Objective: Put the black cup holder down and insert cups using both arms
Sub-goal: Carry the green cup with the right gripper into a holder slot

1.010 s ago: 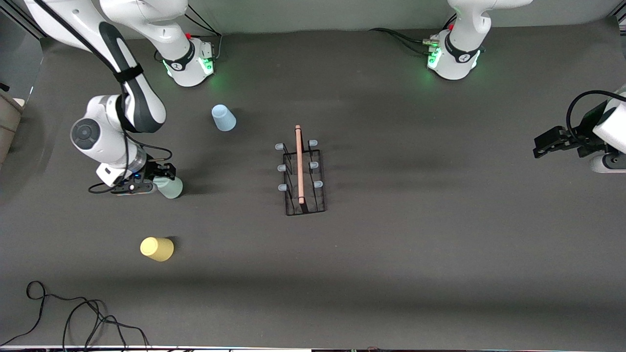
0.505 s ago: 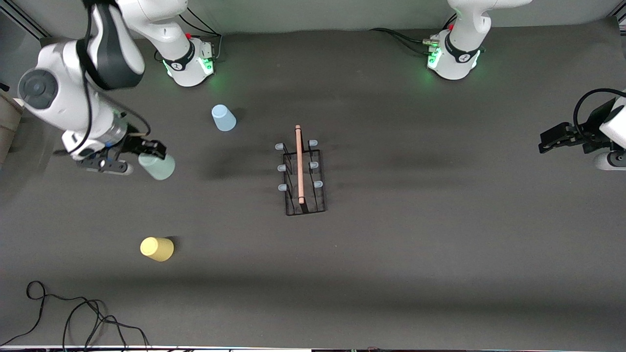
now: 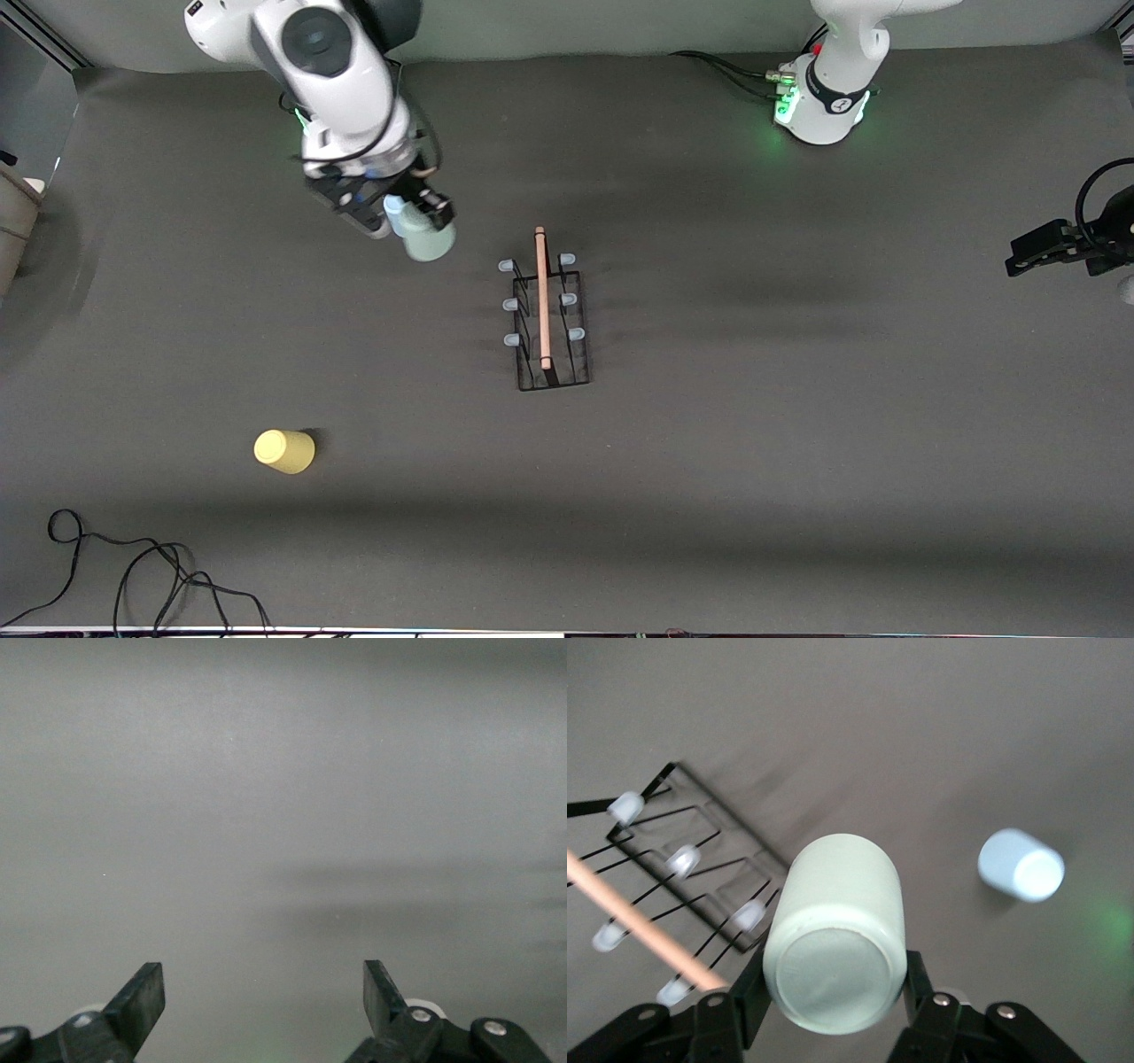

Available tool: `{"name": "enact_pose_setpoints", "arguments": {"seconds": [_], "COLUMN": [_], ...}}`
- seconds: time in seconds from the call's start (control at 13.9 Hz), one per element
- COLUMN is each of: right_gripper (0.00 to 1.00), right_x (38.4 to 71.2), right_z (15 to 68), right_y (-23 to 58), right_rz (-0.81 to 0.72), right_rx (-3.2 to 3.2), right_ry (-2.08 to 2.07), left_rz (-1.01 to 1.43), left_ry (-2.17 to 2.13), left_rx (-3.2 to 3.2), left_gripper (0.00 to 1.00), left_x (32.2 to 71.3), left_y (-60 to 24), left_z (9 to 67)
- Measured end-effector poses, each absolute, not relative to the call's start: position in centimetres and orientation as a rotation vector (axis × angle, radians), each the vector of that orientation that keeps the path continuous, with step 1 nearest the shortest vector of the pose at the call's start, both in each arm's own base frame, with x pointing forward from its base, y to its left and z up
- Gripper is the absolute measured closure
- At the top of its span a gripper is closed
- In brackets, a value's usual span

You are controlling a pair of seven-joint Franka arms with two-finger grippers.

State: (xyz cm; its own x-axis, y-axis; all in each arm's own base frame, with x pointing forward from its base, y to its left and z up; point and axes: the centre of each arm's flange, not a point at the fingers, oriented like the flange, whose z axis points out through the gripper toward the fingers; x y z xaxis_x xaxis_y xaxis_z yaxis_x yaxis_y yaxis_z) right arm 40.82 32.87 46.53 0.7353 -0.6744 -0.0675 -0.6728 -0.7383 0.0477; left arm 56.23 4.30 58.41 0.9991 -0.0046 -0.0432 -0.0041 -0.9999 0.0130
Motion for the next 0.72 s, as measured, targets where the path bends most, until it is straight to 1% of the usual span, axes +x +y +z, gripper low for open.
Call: {"name": "enact_pose_setpoints", "arguments": {"seconds": [0.14, 0.36, 0.72], "right_gripper": [0.36, 0.36, 0.36], "right_x": [41.2, 41.9, 43.0], "right_z": [46.4, 44.0, 40.8], "right_y": [35.4, 38.3, 39.2], "right_rz": [-0.142, -0.118, -0.108], "right_rx": [2.878, 2.879, 2.871], "right_ry": [-1.232, -1.276, -1.293], "left_rz": [-0.068, -0.071, -0.078], "left_ry": [-0.008, -0.008, -0.008], "left_rx": [3.128, 3.128, 3.127], "left_gripper": [0.0, 0.0, 0.0], "left_x": [56.2, 56.2, 56.2], "left_y": [4.3, 4.3, 4.3], "left_z": [58.4, 58.3, 58.1]}}
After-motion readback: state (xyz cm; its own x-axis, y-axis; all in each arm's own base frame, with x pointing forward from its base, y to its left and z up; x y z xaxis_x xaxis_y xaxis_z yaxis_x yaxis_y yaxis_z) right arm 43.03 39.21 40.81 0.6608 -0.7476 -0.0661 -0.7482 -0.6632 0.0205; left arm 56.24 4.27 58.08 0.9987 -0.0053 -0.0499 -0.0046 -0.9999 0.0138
